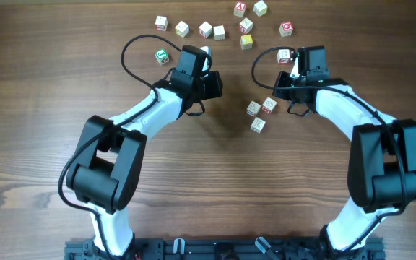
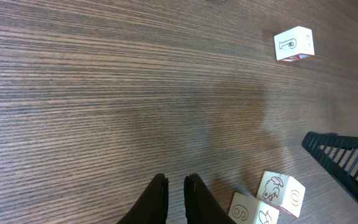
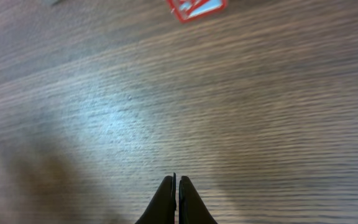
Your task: Form a circle
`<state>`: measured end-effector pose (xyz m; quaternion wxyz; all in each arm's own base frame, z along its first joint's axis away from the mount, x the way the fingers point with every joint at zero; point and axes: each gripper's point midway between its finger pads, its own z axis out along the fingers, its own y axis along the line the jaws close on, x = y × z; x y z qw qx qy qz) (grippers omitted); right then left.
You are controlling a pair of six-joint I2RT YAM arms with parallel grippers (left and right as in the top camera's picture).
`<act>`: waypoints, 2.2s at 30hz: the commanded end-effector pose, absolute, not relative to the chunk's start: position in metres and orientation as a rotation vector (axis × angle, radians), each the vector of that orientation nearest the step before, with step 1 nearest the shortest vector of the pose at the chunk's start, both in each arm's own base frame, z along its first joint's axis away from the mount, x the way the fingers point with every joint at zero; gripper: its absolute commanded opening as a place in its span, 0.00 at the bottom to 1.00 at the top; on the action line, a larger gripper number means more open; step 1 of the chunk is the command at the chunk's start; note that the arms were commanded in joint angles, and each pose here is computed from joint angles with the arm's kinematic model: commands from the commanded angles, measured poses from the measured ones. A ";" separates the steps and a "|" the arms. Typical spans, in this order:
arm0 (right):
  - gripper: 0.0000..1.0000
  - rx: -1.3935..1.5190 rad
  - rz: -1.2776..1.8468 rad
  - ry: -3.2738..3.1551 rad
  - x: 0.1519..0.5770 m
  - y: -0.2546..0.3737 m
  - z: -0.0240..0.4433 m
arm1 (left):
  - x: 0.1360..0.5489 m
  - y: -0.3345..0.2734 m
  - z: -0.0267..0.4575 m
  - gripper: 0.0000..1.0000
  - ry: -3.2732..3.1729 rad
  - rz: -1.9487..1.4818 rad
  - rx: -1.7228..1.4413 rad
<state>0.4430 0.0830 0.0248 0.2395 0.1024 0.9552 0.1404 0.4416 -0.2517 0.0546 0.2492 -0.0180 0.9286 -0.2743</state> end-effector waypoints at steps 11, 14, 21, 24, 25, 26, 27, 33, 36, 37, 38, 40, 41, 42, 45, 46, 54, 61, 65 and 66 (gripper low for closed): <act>0.05 0.154 0.541 2.665 0.436 0.107 0.017 | 0.439 -0.254 0.051 0.15 2.542 -0.757 -0.049; 0.04 0.156 0.537 2.693 0.430 0.106 0.014 | 0.438 -0.254 0.049 0.15 2.550 -0.754 -0.051; 0.04 0.167 0.532 2.736 0.421 0.105 0.009 | 0.438 -0.254 0.049 0.15 2.550 -0.754 -0.051; 0.04 0.172 0.530 2.755 0.417 0.104 0.007 | 0.438 -0.254 0.049 0.15 2.550 -0.754 -0.051; 0.04 0.174 0.529 2.760 0.415 0.104 0.007 | 0.438 -0.254 0.049 0.15 2.550 -0.754 -0.051; 0.04 0.176 0.528 2.765 0.414 0.104 0.006 | 0.438 -0.254 0.049 0.15 2.550 -0.754 -0.051; 0.05 0.177 0.528 2.771 0.413 0.104 0.006 | 0.438 -0.254 0.049 0.15 2.550 -0.754 -0.051; 0.04 0.188 0.526 2.779 0.411 0.102 0.007 | 0.438 -0.254 0.049 0.15 2.550 -0.754 -0.051; 0.04 0.191 0.511 2.782 0.410 0.100 0.009 | 0.438 -0.254 0.049 0.15 2.550 -0.754 -0.051; 0.04 0.192 0.511 2.778 0.410 0.100 0.010 | 0.438 -0.254 0.049 0.15 2.550 -0.754 -0.051; 0.05 0.198 0.511 2.776 0.411 0.100 0.011 | 0.438 -0.254 0.049 0.15 2.550 -0.754 -0.051; 0.04 0.252 0.477 2.774 0.412 0.095 0.010 | 0.438 -0.254 0.049 0.15 2.550 -0.754 -0.051; 0.05 0.278 0.450 2.770 0.413 0.091 0.011 | 0.438 -0.254 0.049 0.15 2.550 -0.754 -0.051; 0.05 0.288 0.415 2.764 0.414 0.087 0.011 | 0.438 -0.254 0.049 0.15 2.550 -0.754 -0.051; 0.04 0.335 0.299 2.713 0.423 0.071 0.023 | 0.438 -0.254 0.049 0.15 2.550 -0.754 -0.051; 0.04 0.312 0.301 2.684 0.428 0.071 0.035 | 0.438 -0.254 0.049 0.15 2.550 -0.754 -0.051; 0.05 0.090 0.484 2.519 0.448 0.100 0.093 | 0.442 -0.248 0.048 0.15 2.542 -0.709 -0.070; 0.04 0.018 0.545 2.545 0.457 0.123 0.054 | 0.443 -0.246 0.048 0.15 2.539 -0.691 -0.077; 0.05 -0.037 0.545 2.561 0.454 0.142 0.042 | 0.448 -0.236 0.046 0.08 2.531 -0.628 -0.110; 0.05 -0.045 0.535 2.567 0.452 0.145 0.040 | 0.451 -0.232 0.046 0.08 2.528 -0.616 -0.131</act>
